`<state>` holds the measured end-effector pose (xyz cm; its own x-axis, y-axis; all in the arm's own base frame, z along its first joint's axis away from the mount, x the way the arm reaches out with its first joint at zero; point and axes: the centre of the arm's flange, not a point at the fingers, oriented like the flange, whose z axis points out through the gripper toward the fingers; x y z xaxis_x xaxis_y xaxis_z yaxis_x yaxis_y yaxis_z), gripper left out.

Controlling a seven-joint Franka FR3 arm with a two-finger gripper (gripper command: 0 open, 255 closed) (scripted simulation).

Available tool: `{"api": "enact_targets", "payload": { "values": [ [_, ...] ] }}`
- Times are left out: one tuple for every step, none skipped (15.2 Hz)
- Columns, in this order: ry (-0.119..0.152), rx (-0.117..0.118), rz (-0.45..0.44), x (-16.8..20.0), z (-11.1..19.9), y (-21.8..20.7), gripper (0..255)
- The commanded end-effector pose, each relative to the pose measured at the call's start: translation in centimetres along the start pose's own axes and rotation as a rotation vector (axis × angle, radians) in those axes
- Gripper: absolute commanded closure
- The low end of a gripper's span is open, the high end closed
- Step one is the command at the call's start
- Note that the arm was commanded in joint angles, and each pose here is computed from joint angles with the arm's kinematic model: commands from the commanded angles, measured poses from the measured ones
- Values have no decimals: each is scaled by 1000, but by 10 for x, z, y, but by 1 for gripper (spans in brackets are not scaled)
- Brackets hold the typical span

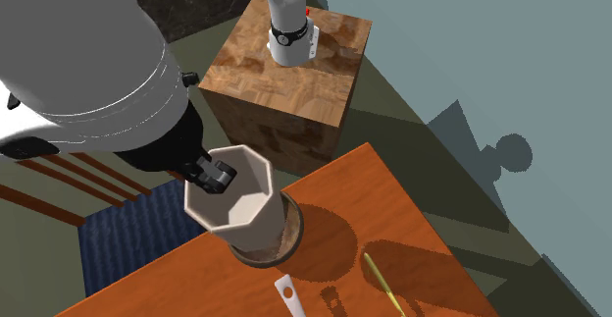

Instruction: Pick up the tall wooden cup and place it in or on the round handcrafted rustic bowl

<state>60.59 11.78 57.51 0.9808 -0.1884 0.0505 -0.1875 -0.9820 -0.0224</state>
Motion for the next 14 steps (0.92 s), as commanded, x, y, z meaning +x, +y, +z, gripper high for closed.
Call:
{"api": "enact_targets", "payload": {
  "values": [
    [1, 1, 0, -1, 10, 0, 255],
    [1, 1, 0, -1, 16, 0, 255],
    [1, 1, 0, -1, 21, 1, 255],
    [1, 1, 0, -2, 26, 1, 255],
    [1, 1, 0, -2, 32, 1, 255],
    [1, 1, 0, -2, 37, 1, 255],
    [1, 1, 0, -2, 42, 1, 255],
    [1, 1, 0, -3, 47, 1, 255],
    [1, 1, 0, -3, 53, 1, 255],
    [1, 1, 0, -3, 58, 1, 255],
    [1, 1, 0, -4, 63, 2, 255],
    [1, 1, 0, -4, 68, 2, 255],
    [1, 1, 0, -4, 74, 2, 255],
    [1, 1, 0, -4, 79, 2, 255]
  ]
}}
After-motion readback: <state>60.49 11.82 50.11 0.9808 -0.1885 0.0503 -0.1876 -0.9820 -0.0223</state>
